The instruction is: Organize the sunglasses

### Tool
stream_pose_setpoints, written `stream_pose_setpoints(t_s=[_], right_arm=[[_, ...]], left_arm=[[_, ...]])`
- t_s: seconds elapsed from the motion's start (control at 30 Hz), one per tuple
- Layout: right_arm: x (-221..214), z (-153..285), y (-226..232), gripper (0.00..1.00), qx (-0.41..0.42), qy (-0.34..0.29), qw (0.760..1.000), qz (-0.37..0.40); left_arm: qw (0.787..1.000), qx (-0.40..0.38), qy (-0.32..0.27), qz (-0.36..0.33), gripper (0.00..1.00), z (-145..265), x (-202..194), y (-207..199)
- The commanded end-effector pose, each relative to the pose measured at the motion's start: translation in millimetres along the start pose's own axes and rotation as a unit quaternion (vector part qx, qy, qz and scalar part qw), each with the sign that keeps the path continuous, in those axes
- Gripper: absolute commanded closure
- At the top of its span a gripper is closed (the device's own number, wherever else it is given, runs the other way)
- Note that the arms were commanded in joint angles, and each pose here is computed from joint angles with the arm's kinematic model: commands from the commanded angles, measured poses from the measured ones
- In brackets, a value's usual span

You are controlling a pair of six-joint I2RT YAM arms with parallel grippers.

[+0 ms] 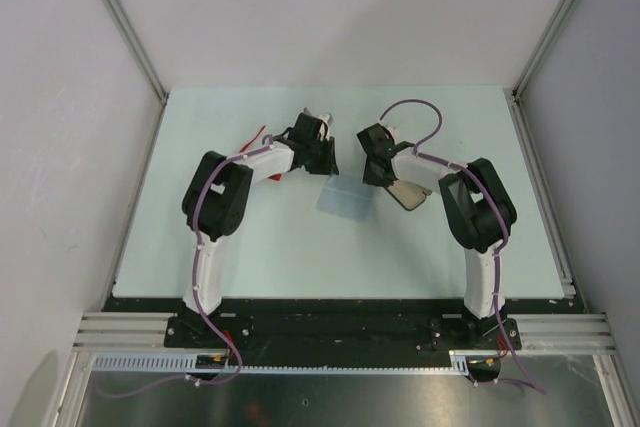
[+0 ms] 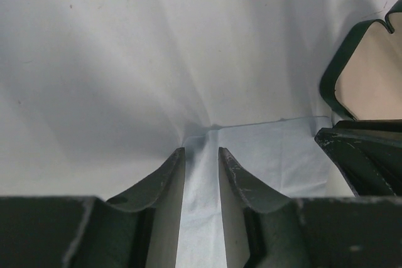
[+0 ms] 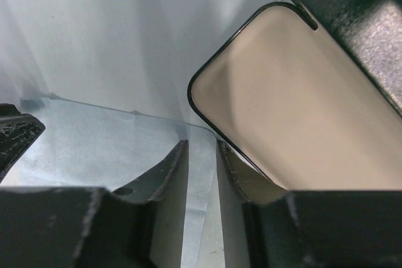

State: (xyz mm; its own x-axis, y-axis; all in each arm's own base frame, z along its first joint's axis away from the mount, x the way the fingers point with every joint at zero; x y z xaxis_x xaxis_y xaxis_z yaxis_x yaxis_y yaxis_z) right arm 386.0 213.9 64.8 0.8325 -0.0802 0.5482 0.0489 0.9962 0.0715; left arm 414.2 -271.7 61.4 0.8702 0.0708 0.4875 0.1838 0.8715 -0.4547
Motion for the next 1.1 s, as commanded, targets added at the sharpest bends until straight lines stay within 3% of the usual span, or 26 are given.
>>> stream_pose_setpoints(t_s=[0.0, 0.33, 0.53, 0.63, 1.07], right_arm=[[-11.1, -14.1, -2.7, 0.74, -0.013, 0.013, 1.0, 0.012], [-15.5, -14.8, -2.9, 0.83, -0.017, 0.02, 0.999, 0.019], [-14.6, -9.4, 0.6, 0.98, -0.022, 0.009, 0.999, 0.041], [-13.4, -6.0, 3.6, 1.0, -0.019, 0.005, 0.999, 0.046], [-6.9, 18.9, 13.7, 1.0, -0.009, -0.017, 0.997, 0.071]], left_arm=[[0.999, 0.022, 0.038, -0.014, 0.67, -10.2, -19.3, 5.1], [0.999, 0.036, 0.036, -0.017, 0.71, -8.6, -21.4, 8.5], [0.998, 0.038, 0.036, -0.019, 0.85, -8.4, -21.0, 9.8], [0.998, 0.038, 0.035, -0.023, 1.0, -7.8, -21.3, 9.5], [0.998, 0.039, 0.018, -0.039, 1.0, 14.6, -15.9, 5.6]])
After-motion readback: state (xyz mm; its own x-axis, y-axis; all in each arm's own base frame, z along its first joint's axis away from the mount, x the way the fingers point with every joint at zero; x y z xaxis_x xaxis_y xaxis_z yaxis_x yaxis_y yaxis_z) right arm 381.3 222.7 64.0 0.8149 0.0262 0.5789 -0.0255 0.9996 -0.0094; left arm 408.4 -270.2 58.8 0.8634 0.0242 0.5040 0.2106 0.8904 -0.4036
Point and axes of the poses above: each gripper's point midway between its finger pads, its own z axis back along the fingers, its own y axis along the line the jaws close on, x = y × z, the point moved 5 cm from there along z, back along the fingers, and after that the axes turned 6 degrees about z, right-handed, at the moved point
